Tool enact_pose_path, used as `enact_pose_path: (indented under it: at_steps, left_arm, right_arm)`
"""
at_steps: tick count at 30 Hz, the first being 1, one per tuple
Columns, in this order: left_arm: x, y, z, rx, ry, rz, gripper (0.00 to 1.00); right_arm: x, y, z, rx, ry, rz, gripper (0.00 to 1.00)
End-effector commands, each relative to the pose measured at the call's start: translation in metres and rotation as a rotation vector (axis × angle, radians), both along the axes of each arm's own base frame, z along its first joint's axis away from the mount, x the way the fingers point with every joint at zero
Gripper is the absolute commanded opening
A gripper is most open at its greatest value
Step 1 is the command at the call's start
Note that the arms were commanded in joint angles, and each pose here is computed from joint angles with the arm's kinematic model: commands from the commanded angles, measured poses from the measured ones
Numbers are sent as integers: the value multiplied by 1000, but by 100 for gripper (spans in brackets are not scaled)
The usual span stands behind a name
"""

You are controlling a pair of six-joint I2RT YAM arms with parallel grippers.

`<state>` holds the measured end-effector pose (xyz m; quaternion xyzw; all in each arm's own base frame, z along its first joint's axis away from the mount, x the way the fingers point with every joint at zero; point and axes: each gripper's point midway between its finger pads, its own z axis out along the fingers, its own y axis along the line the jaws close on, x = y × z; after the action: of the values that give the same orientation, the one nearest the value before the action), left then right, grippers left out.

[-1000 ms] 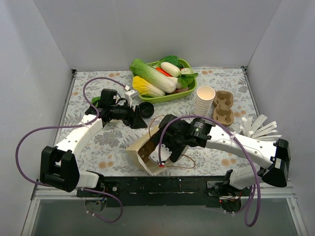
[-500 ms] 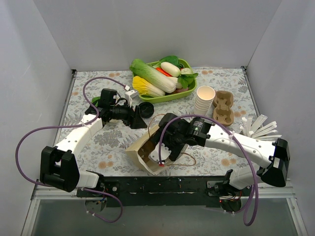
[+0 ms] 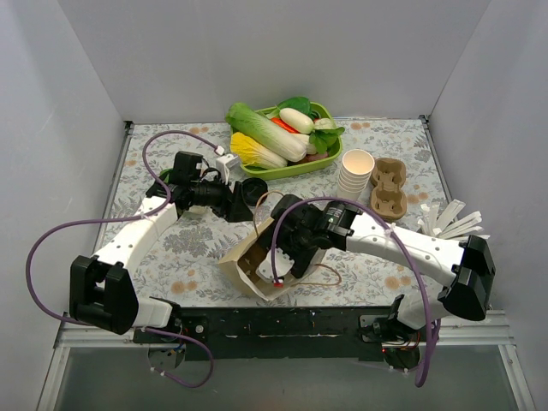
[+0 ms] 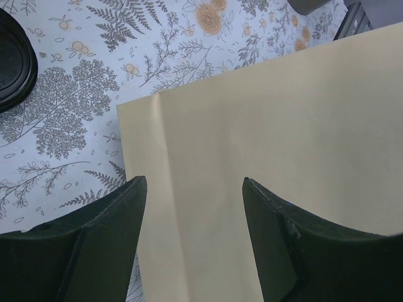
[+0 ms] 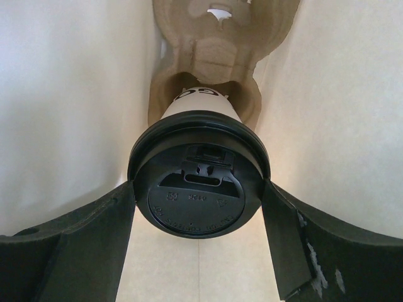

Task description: Pack the takeout coffee

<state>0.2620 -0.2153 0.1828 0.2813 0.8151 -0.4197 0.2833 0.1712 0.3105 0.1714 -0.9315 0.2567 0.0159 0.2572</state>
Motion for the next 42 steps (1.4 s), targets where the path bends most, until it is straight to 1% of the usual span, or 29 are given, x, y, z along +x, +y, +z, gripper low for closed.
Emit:
enact_pose_path:
  at_steps: [1, 9, 15, 21, 27, 31, 35, 38, 42]
  left_arm:
    - [13, 6, 25, 2, -66, 33, 62]
    - [12, 10, 25, 10, -65, 44, 62]
    - [19, 9, 30, 8, -76, 49, 62]
    - [24, 10, 42, 9, -101, 59, 62]
    - [27, 16, 50, 24, -137, 86, 62]
    - [42, 28, 61, 44, -176, 173, 63]
    - [70, 56, 84, 51, -242, 322, 63]
    - [77, 63, 103, 41, -306, 356, 64]
    - [76, 64, 108, 34, -307, 371, 64]
  right_arm:
    - [4, 7, 3, -3, 7, 28, 1]
    - [15, 9, 1, -22, -17, -3, 1]
    - [21, 10, -2, -39, -1, 0, 1]
    - [27, 5, -16, -147, 55, 5, 1]
    - [34, 7, -16, -210, 112, 26, 1]
    - [39, 8, -20, -257, 178, 21, 1]
    - [47, 17, -15, -216, 210, 15, 1]
    - [50, 22, -15, -172, 235, 16, 1]
    - [52, 23, -22, -183, 250, 26, 1]
